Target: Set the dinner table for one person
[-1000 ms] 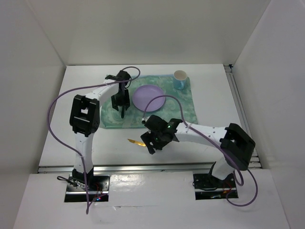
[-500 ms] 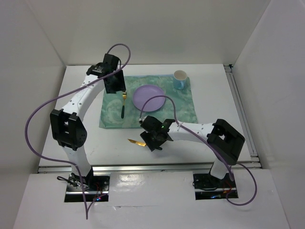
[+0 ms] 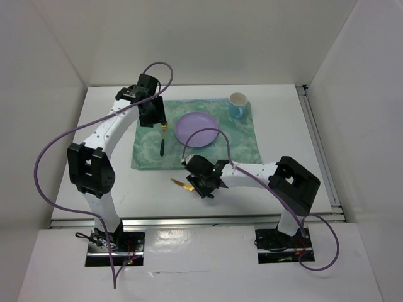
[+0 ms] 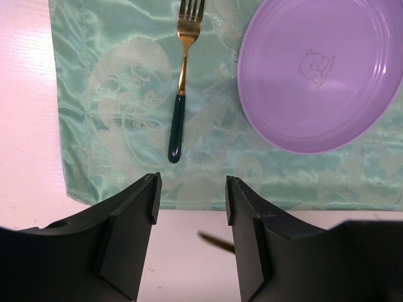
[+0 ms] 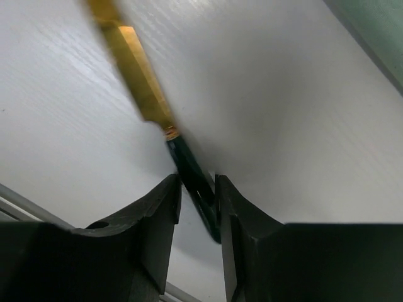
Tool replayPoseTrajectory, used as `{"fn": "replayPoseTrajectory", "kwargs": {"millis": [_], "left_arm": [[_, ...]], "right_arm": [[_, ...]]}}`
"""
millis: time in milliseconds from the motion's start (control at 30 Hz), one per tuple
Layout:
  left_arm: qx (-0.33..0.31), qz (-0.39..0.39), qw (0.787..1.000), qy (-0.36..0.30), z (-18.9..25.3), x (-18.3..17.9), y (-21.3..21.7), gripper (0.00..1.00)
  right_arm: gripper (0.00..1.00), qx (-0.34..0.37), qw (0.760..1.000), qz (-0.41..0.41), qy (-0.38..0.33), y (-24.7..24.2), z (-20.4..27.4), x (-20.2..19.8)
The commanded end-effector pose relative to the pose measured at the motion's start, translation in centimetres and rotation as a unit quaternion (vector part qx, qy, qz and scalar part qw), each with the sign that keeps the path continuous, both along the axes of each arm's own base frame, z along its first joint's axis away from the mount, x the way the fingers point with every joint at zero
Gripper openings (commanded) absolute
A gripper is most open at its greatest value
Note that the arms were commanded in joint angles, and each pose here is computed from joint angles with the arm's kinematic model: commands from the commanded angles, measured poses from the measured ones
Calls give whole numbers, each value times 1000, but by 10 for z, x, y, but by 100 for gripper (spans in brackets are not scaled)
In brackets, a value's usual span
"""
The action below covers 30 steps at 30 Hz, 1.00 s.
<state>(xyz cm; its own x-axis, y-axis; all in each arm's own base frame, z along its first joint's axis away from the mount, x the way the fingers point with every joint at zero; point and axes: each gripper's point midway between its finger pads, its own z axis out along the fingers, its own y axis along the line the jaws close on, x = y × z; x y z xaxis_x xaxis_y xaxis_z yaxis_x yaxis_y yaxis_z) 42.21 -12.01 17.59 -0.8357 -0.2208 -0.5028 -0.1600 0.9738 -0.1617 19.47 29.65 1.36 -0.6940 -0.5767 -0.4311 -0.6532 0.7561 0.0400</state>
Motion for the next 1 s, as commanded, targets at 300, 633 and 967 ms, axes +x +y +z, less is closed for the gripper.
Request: {"fn": "replayPoseTrajectory", "kwargs": {"millis": [300,633,967], "left_arm": [[2,16,1000,-18,26,5,7,62],[-15,40,999,-23,51,4,27,61],[-29,51,998,-3,29,-2,31,59]], "right_arm": [[0,-7,997,79,-5,-5,31,-29],[0,58,994,-67,-60,-40,111,34],[0,140,942,-300,-50,-103,125,122]]}}
